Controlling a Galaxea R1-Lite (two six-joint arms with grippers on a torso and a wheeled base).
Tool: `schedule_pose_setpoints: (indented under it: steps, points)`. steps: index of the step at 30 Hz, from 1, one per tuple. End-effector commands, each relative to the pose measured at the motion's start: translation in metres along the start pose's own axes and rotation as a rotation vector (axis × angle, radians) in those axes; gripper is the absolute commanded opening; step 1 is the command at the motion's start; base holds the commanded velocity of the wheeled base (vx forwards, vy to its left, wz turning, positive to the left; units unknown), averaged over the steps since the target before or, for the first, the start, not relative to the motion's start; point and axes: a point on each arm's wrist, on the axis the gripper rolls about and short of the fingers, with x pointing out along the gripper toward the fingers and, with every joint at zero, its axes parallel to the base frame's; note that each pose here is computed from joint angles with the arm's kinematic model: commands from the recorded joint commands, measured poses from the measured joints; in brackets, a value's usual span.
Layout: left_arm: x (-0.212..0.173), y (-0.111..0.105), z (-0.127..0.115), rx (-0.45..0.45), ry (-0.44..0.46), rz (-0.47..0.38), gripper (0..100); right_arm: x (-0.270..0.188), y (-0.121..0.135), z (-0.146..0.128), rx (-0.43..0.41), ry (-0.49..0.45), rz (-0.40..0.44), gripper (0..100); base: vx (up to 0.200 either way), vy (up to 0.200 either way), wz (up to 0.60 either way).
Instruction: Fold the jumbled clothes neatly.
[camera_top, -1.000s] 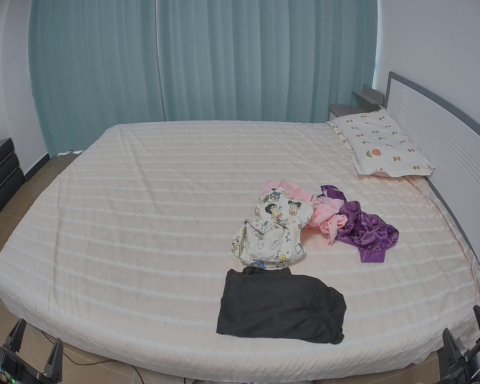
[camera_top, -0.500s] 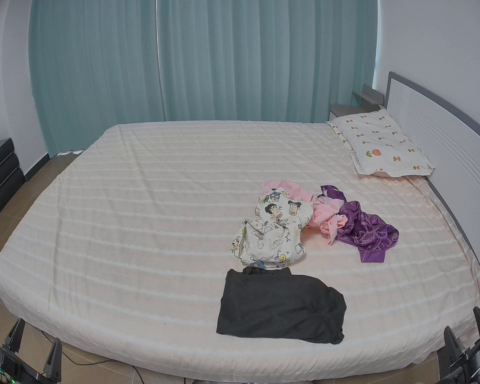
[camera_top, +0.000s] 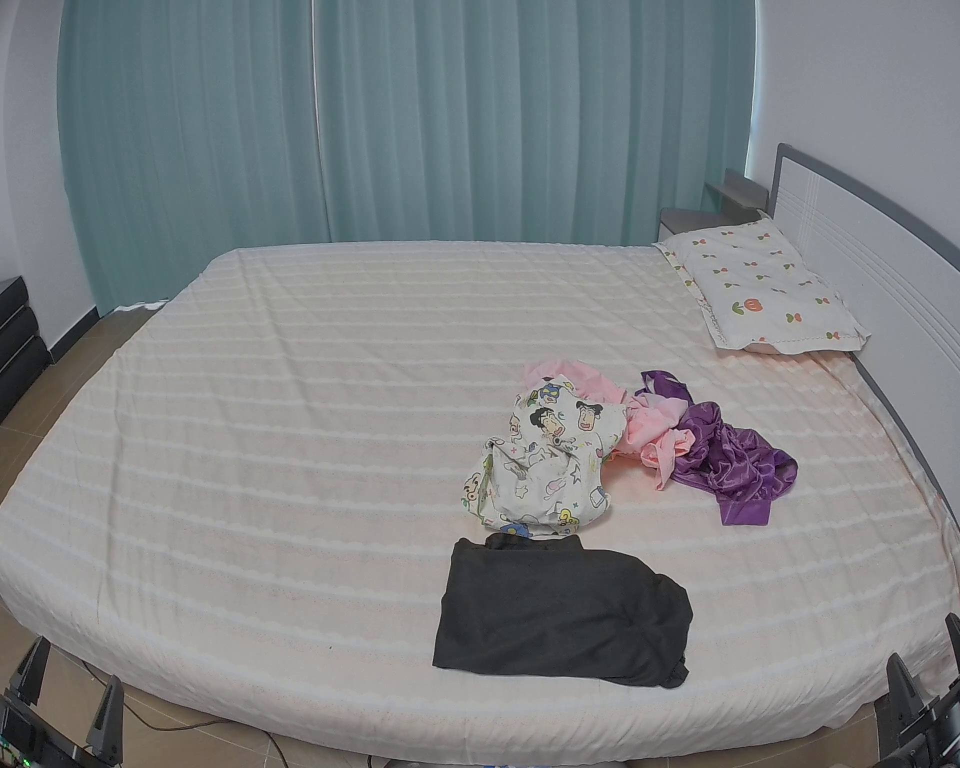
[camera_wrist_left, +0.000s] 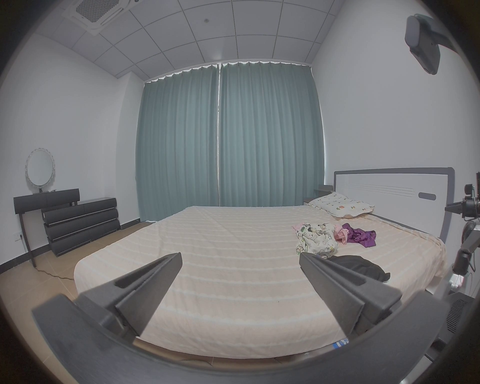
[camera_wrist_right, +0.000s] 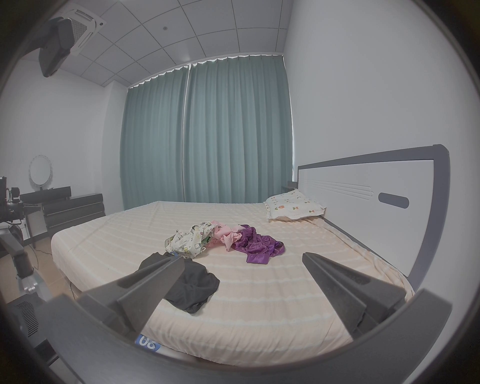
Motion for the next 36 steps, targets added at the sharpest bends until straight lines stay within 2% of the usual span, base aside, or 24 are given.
schedule_pose_setpoints:
  steps: [1, 36]
  points:
    - [0.0008, -0.0001, -0.0045, 0.000, 0.011, 0.000, 100, 0.0002, 0.0000, -0.0034, 0.002, 0.002, 0.001, 100, 0.000, 0.000, 0.00]
    - [0.0009, -0.0001, -0.0049, 0.000, 0.013, 0.000, 100, 0.0001, -0.0001, -0.0035, 0.018, 0.001, -0.005, 100, 0.000, 0.000, 0.00]
